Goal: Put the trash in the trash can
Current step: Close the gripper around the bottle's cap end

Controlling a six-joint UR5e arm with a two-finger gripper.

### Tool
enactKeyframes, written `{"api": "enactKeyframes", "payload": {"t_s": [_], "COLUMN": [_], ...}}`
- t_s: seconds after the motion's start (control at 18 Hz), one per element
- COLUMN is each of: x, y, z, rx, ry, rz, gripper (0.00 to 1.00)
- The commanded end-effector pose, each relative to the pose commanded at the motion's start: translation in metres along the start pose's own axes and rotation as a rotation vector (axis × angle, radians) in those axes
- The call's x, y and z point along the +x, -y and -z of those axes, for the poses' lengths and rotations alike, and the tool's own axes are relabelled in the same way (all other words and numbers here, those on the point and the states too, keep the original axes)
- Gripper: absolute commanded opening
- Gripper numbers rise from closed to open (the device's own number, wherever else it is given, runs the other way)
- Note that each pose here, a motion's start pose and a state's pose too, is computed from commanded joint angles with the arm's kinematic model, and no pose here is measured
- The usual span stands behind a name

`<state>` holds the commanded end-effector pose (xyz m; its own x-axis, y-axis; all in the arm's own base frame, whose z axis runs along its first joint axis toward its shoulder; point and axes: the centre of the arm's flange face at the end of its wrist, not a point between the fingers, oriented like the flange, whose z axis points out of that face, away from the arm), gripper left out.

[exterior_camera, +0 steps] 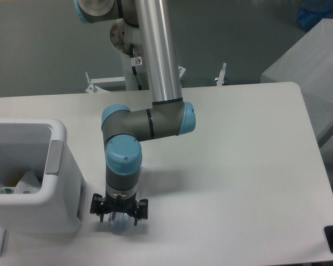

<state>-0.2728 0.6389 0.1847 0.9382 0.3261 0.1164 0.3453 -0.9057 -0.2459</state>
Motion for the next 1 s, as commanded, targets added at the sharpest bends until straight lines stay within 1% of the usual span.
{"api": "enactKeyframes", "payload": {"t_s": [0.17,0.39,0.61,1.0], "x": [0.0001,0.0001,0.0002,-0.0006], "y": [-0.0025,-0.004,-0.0031,0.0019], "z": [-0.0021,-0.0033,-0.0018,0.0059], "rx": [-0.006,-0.011,-0.008,0.007], "ry": [0.0,0.0,0.001,0.004], "rz": [0.001,0.002,0.003,0.0], "gripper": [0.98,0.81,0.7,0.63]}}
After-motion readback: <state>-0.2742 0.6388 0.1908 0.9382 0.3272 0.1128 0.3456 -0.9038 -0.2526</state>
